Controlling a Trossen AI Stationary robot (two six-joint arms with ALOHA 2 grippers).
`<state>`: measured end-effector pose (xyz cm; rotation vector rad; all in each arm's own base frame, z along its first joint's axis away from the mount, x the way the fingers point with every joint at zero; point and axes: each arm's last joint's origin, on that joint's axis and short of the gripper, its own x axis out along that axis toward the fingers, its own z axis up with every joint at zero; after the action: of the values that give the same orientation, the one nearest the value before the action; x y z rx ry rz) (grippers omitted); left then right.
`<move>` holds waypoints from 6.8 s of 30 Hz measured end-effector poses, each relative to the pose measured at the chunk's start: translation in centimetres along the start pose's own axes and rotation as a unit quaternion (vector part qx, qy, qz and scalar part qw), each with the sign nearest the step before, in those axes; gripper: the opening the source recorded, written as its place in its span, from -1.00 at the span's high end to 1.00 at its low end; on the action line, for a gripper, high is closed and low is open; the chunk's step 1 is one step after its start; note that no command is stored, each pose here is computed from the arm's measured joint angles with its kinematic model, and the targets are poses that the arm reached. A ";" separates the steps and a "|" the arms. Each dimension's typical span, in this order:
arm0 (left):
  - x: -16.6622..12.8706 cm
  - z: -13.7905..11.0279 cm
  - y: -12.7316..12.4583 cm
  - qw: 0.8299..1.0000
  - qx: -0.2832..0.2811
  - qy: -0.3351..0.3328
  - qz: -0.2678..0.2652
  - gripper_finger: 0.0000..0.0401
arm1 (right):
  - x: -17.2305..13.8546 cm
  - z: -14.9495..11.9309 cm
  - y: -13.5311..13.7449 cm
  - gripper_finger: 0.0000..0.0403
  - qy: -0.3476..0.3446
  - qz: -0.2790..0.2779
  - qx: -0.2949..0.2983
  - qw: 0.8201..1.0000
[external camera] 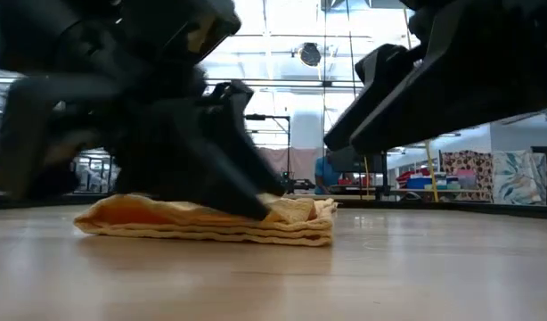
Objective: Roll towel
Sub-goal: Roll the yellow towel
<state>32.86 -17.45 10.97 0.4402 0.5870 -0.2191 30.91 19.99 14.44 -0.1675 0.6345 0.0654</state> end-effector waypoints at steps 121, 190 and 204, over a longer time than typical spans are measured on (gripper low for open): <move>-10.3 -2.3 -6.6 0.963 -0.235 -0.044 0.126 -0.67 | 2.1 -1.2 -1.0 0.98 0.004 -0.078 0.020 0.997; -6.8 -4.2 -5.0 0.986 0.076 0.077 0.127 0.90 | 0.8 0.1 -1.7 0.96 0.015 -0.014 0.142 0.990; -6.5 -2.2 -3.6 0.988 -0.150 0.023 -0.010 0.93 | -0.2 -0.5 0.7 0.96 0.055 0.070 0.199 0.976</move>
<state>25.33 -19.14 11.87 0.1490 0.6582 -0.1368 30.40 20.54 14.04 0.2620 0.7565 0.0635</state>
